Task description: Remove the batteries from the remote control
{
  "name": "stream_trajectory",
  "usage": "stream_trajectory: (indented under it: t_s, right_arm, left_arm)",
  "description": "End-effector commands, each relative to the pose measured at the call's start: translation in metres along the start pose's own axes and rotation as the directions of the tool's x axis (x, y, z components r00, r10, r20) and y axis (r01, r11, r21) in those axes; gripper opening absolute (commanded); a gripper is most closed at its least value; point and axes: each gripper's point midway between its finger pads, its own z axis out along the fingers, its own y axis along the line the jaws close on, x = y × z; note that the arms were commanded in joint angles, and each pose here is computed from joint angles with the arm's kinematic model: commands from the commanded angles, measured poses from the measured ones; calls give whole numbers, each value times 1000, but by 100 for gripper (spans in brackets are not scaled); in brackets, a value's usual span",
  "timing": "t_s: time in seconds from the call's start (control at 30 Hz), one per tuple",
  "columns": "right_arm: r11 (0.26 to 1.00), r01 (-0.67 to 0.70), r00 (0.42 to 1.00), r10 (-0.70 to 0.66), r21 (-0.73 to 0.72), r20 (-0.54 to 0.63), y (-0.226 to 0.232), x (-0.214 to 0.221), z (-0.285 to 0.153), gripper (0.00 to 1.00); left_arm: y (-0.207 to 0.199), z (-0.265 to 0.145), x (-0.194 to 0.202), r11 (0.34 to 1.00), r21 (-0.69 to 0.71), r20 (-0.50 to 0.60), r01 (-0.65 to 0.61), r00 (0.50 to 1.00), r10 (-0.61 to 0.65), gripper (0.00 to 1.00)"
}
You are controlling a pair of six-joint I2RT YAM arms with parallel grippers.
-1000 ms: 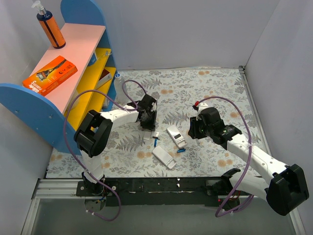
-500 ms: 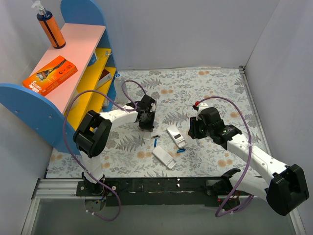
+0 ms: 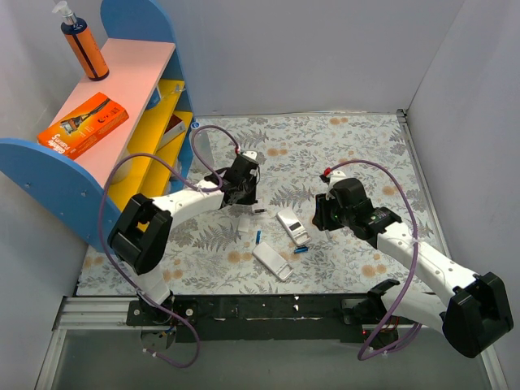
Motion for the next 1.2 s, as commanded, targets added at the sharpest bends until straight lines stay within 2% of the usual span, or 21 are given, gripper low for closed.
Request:
stream_trajectory:
  t_s: [0.0,0.1,0.13,0.2,0.23,0.3,0.43,0.63,1.17]
  right_arm:
    - [999,9,1000,-9,-48,16,9,-6,1,41]
    - [988,14,999,-8,-152,37,28,-13,0,41]
    - [978,30,996,-12,-207,88,39,-25,0,41]
    - [927,57,995,-25,-371,91,69,-20,-2,42]
    - [903,82,989,-21,-421,148,81,-32,-4,42]
    - [878,73,990,-6,-473,141,97,-33,0,42]
    - [867,71,988,6,-494,152,112,-47,14,43]
    - [876,58,995,-9,-479,104,116,-53,52,48]
    - [858,102,991,-132,-504,-24,114,-21,109,51]
  left_arm:
    - [-4,-14,-26,999,-27,151,-26,988,30,0]
    - [-3,-6,-18,997,-49,133,-53,989,59,0]
    - [1,-5,-16,995,-81,135,-64,988,74,0]
    - [-1,-1,-11,993,-81,120,-81,989,90,0]
    - [-2,1,-7,994,-74,105,-80,991,88,0]
    - [-11,2,-4,996,-26,85,-82,993,84,0]
    - [-16,4,6,997,5,44,-71,997,71,0]
    - [-19,1,9,998,29,43,-57,998,55,0]
    - [-26,-4,9,997,77,53,-27,998,23,0]
